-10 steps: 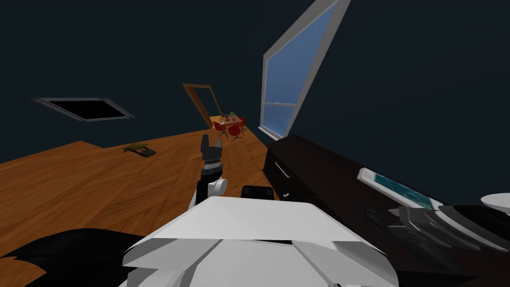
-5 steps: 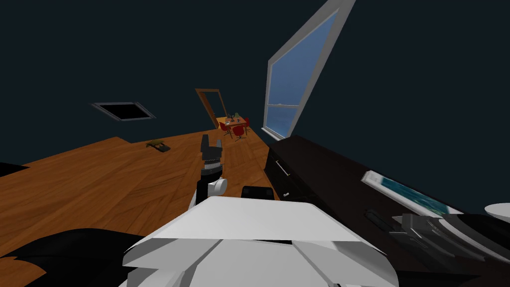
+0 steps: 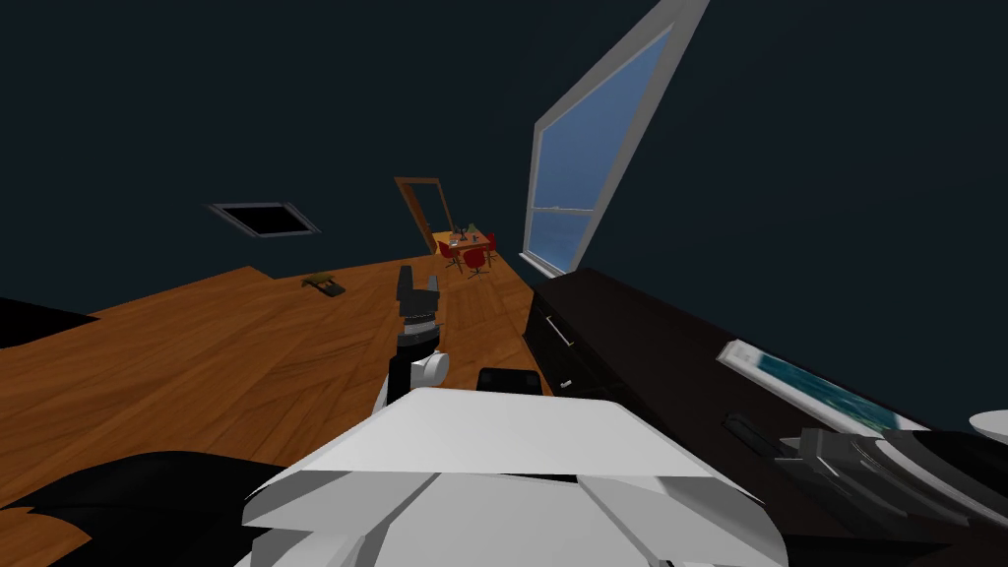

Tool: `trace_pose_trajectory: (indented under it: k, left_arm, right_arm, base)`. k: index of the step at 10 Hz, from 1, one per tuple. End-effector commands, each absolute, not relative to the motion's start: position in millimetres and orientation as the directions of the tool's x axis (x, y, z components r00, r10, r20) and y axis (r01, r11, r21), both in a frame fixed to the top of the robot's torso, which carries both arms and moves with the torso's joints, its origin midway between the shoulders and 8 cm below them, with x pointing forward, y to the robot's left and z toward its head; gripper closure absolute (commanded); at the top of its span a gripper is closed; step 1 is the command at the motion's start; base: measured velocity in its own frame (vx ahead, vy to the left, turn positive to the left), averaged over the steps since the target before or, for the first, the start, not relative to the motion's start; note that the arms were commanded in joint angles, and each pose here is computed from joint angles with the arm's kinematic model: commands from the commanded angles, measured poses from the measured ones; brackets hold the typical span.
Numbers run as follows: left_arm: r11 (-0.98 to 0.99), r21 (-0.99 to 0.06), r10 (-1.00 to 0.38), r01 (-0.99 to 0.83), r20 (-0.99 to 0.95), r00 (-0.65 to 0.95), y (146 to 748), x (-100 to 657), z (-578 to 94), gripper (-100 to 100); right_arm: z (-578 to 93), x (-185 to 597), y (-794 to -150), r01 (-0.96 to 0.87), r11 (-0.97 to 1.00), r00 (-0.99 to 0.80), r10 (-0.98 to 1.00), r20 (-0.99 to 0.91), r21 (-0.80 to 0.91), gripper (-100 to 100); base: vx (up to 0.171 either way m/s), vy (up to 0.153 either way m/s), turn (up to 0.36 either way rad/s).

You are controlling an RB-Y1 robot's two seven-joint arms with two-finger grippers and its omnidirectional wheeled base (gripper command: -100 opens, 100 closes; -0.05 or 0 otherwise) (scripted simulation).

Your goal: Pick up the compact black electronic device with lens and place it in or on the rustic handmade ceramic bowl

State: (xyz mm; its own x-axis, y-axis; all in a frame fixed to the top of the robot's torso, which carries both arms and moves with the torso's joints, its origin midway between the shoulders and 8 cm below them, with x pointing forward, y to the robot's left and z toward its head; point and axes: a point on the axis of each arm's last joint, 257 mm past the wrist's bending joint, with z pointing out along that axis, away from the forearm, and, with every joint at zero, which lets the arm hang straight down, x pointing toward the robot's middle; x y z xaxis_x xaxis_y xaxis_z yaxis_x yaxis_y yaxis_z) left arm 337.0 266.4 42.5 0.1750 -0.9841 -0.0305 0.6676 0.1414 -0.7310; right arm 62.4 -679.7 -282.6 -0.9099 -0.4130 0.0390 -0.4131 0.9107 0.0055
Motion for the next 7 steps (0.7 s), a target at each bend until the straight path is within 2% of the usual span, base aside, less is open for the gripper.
trace_pose_trajectory:
  k: [1,2,3,4,7]
  left_arm:
    - [0.141,-0.731,-0.984,0.668,-0.031,0.175,266.4,337.0,42.5,0]
    - [0.141,-0.731,-0.984,0.668,-0.031,0.175,266.4,337.0,42.5,0]
    - [0.141,-0.731,-0.984,0.668,-0.031,0.175,266.4,337.0,42.5,0]
    - [0.141,-0.731,-0.984,0.668,-0.031,0.175,266.4,337.0,42.5,0]
    - [0.142,-0.731,-0.984,0.667,-0.031,0.175,266.4,337.0,42.4,0]
  right_arm:
    - [-282.6,62.4,-679.7,-0.413,0.911,-0.91,-0.413,0.039,0.006,100]
    - [-282.6,62.4,-679.7,-0.413,0.911,-0.91,-0.413,0.039,0.006,100]
    - [-282.7,62.4,-679.7,-0.413,0.911,-0.91,-0.413,0.039,0.006,0]
    - [-278.7,67.5,-678.4,-0.43,0.903,-0.902,-0.43,0.037,0.004,100]
    - [-261.3,88.9,-677.3,-0.492,0.87,-0.87,-0.492,0.028,0.0,100]
  base:
    - [0.0,0.0,0.0]
    - [0.0,0.0,0.0]
    - [0.0,0.0,0.0]
    - [0.046,0.001,-0.212]
    - [0.078,0.013,-0.252]
